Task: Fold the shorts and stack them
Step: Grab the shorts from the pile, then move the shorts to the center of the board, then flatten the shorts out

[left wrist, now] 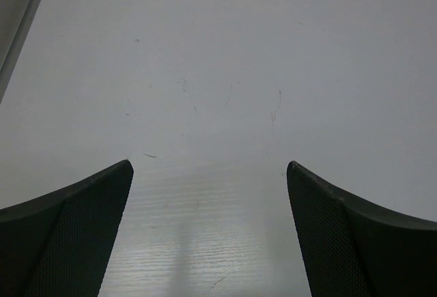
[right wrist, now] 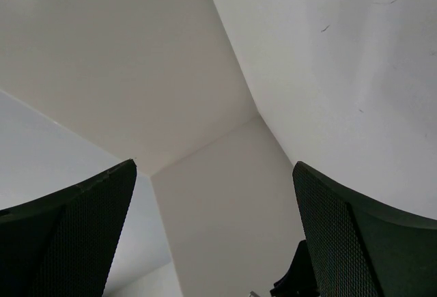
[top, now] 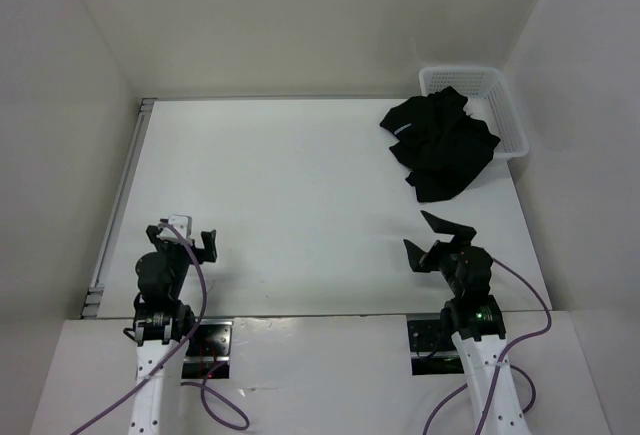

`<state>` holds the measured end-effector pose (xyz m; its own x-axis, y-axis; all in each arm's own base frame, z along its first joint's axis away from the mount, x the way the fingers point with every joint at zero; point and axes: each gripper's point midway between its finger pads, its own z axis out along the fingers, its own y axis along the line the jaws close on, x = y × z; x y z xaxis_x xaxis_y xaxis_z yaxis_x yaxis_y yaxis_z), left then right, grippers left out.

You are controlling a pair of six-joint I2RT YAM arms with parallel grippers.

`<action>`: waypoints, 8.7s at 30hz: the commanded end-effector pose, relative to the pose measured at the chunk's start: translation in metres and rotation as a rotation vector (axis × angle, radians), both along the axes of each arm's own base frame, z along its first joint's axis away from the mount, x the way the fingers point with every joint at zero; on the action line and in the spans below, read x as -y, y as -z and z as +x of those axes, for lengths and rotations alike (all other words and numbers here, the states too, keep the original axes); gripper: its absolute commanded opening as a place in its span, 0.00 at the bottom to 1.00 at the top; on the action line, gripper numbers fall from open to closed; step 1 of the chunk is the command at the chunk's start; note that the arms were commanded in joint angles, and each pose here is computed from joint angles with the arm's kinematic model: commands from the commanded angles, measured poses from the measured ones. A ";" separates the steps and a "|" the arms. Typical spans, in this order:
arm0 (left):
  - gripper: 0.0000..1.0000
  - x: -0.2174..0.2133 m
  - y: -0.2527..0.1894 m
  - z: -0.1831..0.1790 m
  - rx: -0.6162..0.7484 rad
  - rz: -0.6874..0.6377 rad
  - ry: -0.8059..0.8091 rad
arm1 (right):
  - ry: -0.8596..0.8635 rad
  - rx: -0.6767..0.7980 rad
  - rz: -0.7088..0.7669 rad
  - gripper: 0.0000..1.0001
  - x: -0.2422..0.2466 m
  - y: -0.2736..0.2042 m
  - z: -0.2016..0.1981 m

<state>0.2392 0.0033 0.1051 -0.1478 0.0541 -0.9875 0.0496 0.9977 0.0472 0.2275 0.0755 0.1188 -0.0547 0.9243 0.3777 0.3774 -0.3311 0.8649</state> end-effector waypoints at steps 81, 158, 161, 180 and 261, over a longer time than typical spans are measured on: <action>1.00 0.077 -0.146 0.116 -0.469 -0.162 0.412 | 0.225 0.747 -1.497 0.00 -0.059 -0.473 0.176; 0.84 0.148 0.003 0.020 -0.900 0.164 0.501 | -0.881 0.104 -1.200 0.00 -0.118 -0.047 0.183; 0.96 0.195 0.009 0.016 -0.850 0.237 0.626 | -0.862 0.121 -1.193 0.00 -0.119 -0.052 0.184; 0.49 0.281 0.109 -0.022 -0.811 0.423 0.840 | -0.723 0.039 -1.218 0.00 -0.079 -0.044 0.162; 0.01 0.062 0.039 0.050 -1.033 -0.079 0.239 | -0.932 0.048 -1.106 0.54 -0.149 -0.032 0.205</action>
<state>0.2776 -0.0666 0.0637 -0.9110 0.1699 -0.3757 0.2516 0.9509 -0.1800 0.4026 0.2107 0.1476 -0.7946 0.3521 -0.4946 0.0769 0.8665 0.4933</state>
